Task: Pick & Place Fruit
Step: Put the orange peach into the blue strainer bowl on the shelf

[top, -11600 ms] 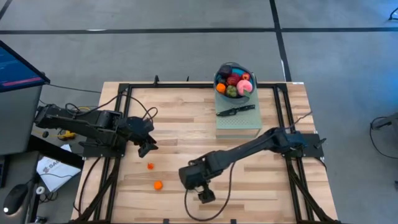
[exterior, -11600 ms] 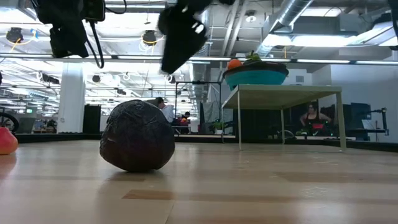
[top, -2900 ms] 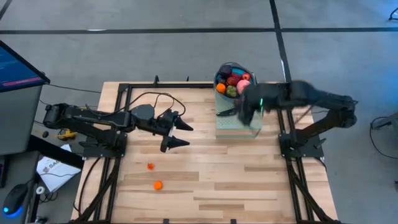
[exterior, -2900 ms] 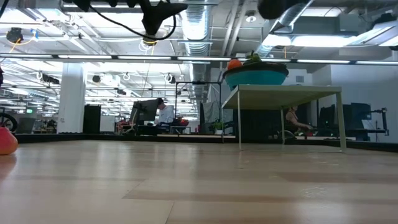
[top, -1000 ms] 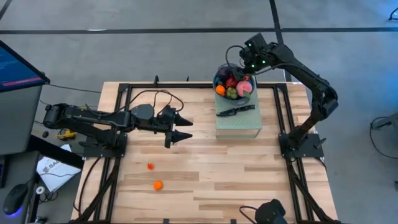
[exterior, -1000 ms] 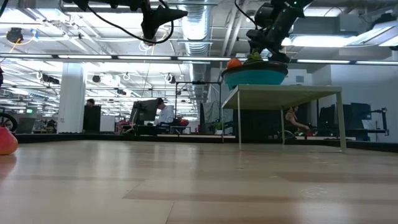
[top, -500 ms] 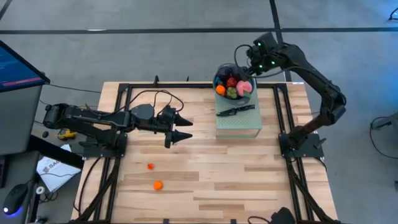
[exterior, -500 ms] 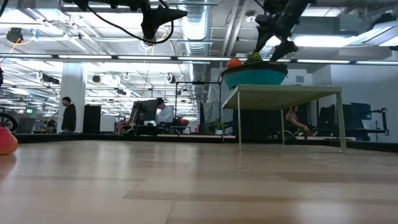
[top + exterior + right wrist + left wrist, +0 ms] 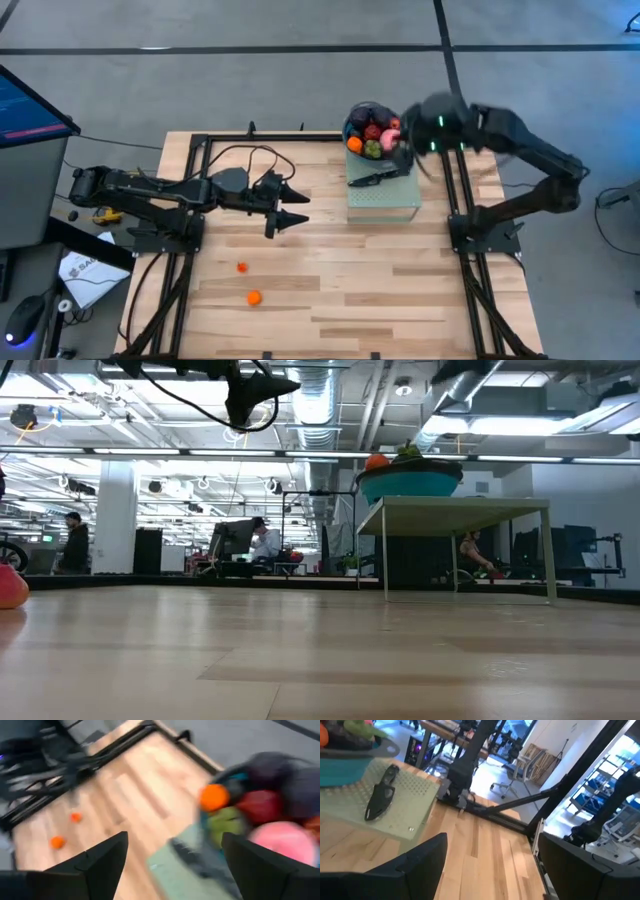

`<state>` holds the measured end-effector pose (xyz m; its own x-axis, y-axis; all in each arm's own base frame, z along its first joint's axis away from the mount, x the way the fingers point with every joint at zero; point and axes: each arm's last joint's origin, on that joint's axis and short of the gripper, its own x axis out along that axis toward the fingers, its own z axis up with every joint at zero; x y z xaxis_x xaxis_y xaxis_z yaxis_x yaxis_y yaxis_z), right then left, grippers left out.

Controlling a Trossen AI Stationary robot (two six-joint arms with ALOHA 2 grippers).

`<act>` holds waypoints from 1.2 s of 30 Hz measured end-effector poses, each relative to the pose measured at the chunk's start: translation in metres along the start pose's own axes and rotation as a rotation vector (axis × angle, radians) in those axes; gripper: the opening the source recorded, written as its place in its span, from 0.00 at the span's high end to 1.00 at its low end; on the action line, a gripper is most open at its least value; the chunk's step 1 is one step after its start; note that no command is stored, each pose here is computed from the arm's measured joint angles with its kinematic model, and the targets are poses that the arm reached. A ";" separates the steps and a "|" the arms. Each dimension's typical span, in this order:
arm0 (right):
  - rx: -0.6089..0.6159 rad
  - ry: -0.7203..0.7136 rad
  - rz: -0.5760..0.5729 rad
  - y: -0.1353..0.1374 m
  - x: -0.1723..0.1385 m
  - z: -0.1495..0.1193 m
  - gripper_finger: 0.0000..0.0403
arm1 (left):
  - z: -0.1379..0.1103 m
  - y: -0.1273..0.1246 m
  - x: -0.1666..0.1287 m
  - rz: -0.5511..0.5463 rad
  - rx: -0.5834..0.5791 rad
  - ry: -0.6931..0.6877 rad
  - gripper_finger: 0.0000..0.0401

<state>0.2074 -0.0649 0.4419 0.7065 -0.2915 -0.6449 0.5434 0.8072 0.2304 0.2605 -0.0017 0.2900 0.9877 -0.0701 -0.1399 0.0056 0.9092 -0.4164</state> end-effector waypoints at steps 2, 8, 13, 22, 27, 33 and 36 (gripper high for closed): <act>-0.030 -0.006 0.030 0.025 -0.006 -0.013 0.22 | -0.002 0.001 0.000 0.011 -0.002 0.026 0.24; -0.031 0.084 0.181 0.095 0.000 -0.072 0.23 | -0.012 0.003 -0.005 -0.010 -0.016 0.164 0.24; 0.096 0.230 0.213 0.128 0.025 -0.135 0.23 | -0.019 0.000 -0.020 -0.029 -0.038 0.299 0.24; 0.053 0.314 0.255 0.155 0.059 -0.199 0.23 | -0.037 -0.013 -0.044 0.020 -0.186 0.512 0.24; -0.064 0.276 0.376 0.155 0.076 -0.199 0.23 | -0.056 -0.022 -0.051 0.105 -0.333 0.681 0.24; -0.165 0.141 0.394 0.134 0.094 -0.184 0.23 | -0.078 -0.024 -0.061 0.379 -0.618 0.838 0.24; -0.159 0.073 0.396 0.128 0.103 -0.173 0.23 | -0.085 -0.025 -0.064 0.516 -0.733 0.850 0.24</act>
<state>0.2717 0.0977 0.2783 0.8093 0.0892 -0.5806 0.1560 0.9202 0.3589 0.1835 -0.0549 0.2327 0.4317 -0.2655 -0.8621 -0.7138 0.4838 -0.5064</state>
